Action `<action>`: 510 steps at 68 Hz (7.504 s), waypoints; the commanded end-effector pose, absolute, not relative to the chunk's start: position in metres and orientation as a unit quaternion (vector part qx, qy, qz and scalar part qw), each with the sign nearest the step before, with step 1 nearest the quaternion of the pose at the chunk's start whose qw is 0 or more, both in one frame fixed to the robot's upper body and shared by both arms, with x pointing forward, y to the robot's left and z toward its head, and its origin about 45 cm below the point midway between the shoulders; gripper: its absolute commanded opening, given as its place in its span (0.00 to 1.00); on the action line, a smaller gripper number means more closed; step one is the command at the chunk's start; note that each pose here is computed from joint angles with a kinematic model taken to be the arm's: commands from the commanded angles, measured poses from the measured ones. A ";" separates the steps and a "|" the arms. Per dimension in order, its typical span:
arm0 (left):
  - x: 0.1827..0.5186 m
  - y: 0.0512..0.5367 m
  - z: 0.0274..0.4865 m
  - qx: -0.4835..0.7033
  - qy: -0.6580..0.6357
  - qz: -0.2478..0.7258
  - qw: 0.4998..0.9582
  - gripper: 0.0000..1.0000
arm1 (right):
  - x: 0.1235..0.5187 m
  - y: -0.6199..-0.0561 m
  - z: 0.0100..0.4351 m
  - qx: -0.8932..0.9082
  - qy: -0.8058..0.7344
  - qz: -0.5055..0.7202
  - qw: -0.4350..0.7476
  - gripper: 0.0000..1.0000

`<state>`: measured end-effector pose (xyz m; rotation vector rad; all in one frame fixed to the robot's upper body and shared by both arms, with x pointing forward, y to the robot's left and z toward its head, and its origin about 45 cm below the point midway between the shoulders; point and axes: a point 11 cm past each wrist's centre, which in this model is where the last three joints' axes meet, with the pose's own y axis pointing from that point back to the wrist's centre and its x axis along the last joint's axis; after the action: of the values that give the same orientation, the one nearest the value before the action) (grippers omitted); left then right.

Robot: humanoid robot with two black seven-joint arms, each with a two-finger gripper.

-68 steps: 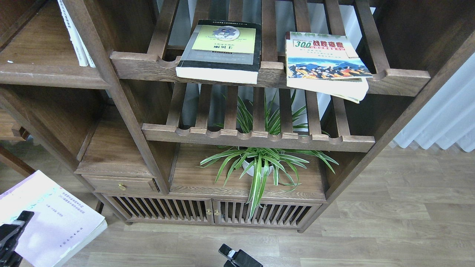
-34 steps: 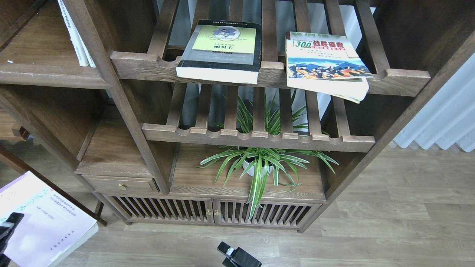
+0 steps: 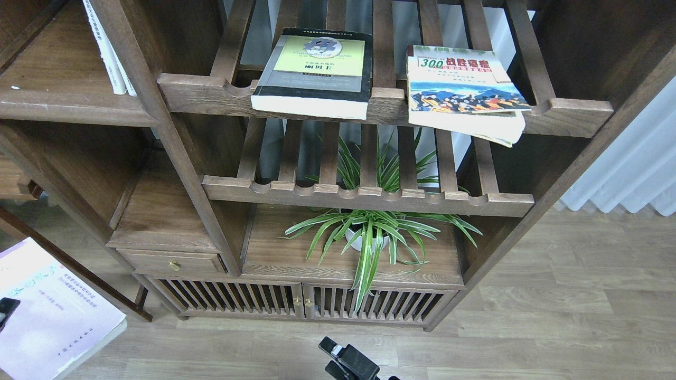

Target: Organize books on shelf

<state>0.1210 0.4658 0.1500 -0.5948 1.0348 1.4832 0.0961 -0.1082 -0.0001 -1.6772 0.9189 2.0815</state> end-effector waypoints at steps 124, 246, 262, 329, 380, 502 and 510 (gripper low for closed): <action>0.330 0.499 0.472 -0.067 -0.075 0.649 0.754 0.08 | 0.104 -0.117 -0.001 -0.583 0.335 0.721 0.167 1.00; 0.432 0.418 0.497 -0.197 -0.006 0.558 0.806 0.08 | 0.128 -0.111 0.016 -0.584 0.318 0.718 0.206 1.00; 0.440 0.417 0.494 -0.211 0.024 0.570 0.794 0.08 | 0.130 -0.112 0.016 -0.585 0.318 0.717 0.207 1.00; 0.497 0.378 0.497 -0.116 -0.018 0.553 0.825 0.07 | 0.145 -0.113 0.022 -0.582 0.316 0.715 0.225 1.00; 0.479 0.377 0.477 -0.078 -0.056 0.538 0.838 0.08 | 0.150 -0.114 0.024 -0.578 0.317 0.714 0.236 1.00; 0.474 0.396 0.452 -0.023 -0.071 0.552 0.830 0.04 | 0.176 -0.114 0.036 -0.584 0.308 0.706 0.258 1.00; 0.474 0.388 0.462 -0.045 -0.103 0.542 0.833 0.04 | 0.177 -0.113 0.036 -0.585 0.307 0.705 0.258 1.00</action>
<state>0.4741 0.3928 0.4572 -0.0715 -0.1765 1.1621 0.1769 -0.1136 0.0360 -1.5845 0.8338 1.9117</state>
